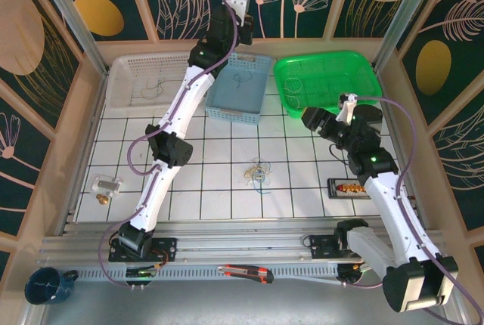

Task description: Untangle the cables

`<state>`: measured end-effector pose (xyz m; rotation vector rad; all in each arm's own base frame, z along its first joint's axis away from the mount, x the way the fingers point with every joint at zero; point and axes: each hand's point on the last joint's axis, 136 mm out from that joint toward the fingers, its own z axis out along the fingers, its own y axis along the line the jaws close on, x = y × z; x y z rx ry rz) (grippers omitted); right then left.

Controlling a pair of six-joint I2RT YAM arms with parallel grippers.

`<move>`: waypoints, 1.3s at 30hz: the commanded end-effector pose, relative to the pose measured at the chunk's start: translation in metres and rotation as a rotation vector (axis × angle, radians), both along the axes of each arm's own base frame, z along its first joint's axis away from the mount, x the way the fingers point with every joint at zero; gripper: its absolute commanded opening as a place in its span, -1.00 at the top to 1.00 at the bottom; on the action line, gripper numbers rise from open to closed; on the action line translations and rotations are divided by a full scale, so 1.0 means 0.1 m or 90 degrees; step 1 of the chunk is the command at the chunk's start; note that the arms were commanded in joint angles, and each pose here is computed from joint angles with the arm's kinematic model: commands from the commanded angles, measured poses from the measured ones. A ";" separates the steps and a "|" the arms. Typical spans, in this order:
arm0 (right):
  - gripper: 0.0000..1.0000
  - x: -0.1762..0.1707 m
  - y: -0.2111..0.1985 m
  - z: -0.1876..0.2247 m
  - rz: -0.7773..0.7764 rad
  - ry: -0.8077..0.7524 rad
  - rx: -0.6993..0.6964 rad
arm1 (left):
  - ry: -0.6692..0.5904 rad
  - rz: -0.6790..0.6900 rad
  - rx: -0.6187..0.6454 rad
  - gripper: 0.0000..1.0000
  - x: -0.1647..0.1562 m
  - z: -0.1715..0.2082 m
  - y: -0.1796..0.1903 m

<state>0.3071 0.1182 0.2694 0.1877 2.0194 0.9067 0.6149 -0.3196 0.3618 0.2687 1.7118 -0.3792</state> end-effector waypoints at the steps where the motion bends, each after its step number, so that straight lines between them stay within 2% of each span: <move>1: -0.47 -0.04 -0.02 0.07 0.011 -0.015 -0.002 | 0.009 -0.010 -0.010 1.00 -0.01 -0.04 -0.04; 14: -0.47 0.05 -0.07 -0.01 0.010 -0.005 -0.006 | 0.078 -0.019 0.011 0.99 0.07 -0.57 -0.11; 15: -0.47 0.05 -0.08 -0.01 0.010 -0.004 -0.004 | 0.081 -0.017 0.012 0.65 0.07 -0.59 -0.11; 16: -0.47 0.05 -0.08 -0.02 0.009 -0.003 -0.003 | 0.084 -0.014 0.012 0.20 0.08 -0.61 -0.11; 18: -0.47 0.05 -0.08 -0.02 0.009 -0.001 -0.003 | 0.081 -0.006 0.009 -0.47 0.08 -0.57 -0.08; 20: -0.47 0.03 -0.08 -0.02 0.009 -0.002 -0.001 | 0.074 0.000 0.008 -0.96 0.07 -0.50 -0.05; 30: -0.47 -0.02 -0.07 -0.16 0.013 0.017 0.004 | 0.049 -0.015 -0.029 -0.98 -0.18 0.09 0.03; 39: -0.46 -0.11 0.04 -0.55 0.037 0.070 0.018 | 0.093 -0.019 -0.025 -0.97 -0.59 0.45 0.23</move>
